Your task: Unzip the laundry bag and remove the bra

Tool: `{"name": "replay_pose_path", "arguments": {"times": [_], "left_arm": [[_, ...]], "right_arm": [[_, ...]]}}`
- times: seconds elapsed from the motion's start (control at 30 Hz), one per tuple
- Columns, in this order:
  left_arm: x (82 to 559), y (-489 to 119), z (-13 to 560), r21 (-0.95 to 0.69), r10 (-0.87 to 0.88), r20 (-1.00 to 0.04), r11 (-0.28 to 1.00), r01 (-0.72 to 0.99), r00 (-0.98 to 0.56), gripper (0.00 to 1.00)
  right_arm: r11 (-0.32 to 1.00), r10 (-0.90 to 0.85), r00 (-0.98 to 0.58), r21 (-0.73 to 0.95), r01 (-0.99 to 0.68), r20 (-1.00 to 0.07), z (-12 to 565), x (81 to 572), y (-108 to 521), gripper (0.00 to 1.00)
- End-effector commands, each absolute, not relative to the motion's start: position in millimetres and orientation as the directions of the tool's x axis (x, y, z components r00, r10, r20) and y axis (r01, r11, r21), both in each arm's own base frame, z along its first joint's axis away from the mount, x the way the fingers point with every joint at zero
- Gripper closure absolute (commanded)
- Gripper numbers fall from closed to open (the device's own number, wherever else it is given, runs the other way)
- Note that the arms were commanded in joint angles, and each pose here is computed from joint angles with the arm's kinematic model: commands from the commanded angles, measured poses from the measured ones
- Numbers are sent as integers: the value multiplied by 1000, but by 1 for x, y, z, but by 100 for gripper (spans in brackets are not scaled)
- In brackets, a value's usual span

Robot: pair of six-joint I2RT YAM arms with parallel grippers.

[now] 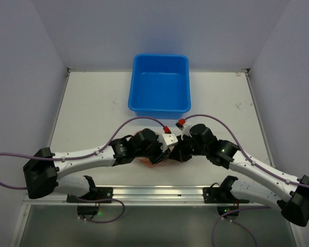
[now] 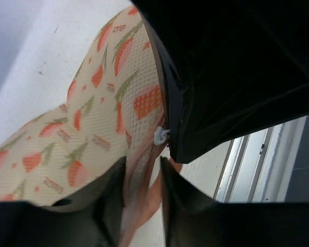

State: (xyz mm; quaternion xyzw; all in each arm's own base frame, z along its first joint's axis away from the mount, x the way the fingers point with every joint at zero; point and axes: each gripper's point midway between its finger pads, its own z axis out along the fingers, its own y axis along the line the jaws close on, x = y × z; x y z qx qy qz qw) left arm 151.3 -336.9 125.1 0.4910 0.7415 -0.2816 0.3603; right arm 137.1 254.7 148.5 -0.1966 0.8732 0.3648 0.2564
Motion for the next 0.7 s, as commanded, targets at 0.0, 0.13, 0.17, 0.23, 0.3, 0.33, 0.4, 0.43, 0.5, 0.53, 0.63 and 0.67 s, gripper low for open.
{"name": "replay_pose_path", "arguments": {"times": [0.0, 0.13, 0.17, 0.23, 0.3, 0.33, 0.4, 0.43, 0.5, 0.53, 0.63, 0.67], "left_arm": [[160, -356, 153, -30, 459, -867, 337, 941, -192, 70], [167, -347, 151, -3, 460, -866, 387, 922, -196, 100], [170, -342, 151, 9, 460, -865, 411, 912, -199, 100], [171, -332, 150, 19, 464, -861, 441, 897, -210, 100], [175, -320, 149, 37, 462, -860, 483, 875, -219, 100], [175, -315, 147, 42, 464, -857, 496, 867, -224, 100], [179, -301, 143, 54, 464, -849, 553, 831, -254, 100], [181, -296, 142, 58, 464, -845, 572, 818, -264, 100], [188, -282, 138, 74, 461, -833, 643, 763, -307, 100], [190, -278, 136, 84, 463, -826, 665, 742, -321, 100], [195, -270, 139, 110, 469, -819, 695, 711, -332, 84], [195, -271, 140, 109, 468, -821, 691, 715, -326, 78]], "right_arm": [[609, -132, -755, 549, -573, -642, 173, 140, 264, 100], [648, -119, -769, 538, -539, -628, 162, 139, 253, 100], [660, -110, -769, 532, -531, -630, 160, 140, 250, 100], [684, -91, -766, 520, -513, -636, 154, 141, 242, 100], [706, -63, -774, 520, -481, -630, 151, 142, 233, 100], [724, -50, -780, 515, -459, -624, 146, 143, 227, 100], [747, -12, -794, 523, -411, -607, 142, 146, 216, 100], [747, 11, -788, 529, -403, -616, 146, 146, 211, 100], [758, 45, -788, 534, -373, -614, 144, 149, 202, 100], [758, 52, -784, 536, -373, -619, 145, 150, 200, 100], [733, 36, -771, 541, -412, -636, 153, 148, 204, 100], [731, 23, -774, 539, -418, -632, 151, 149, 206, 100]]}}
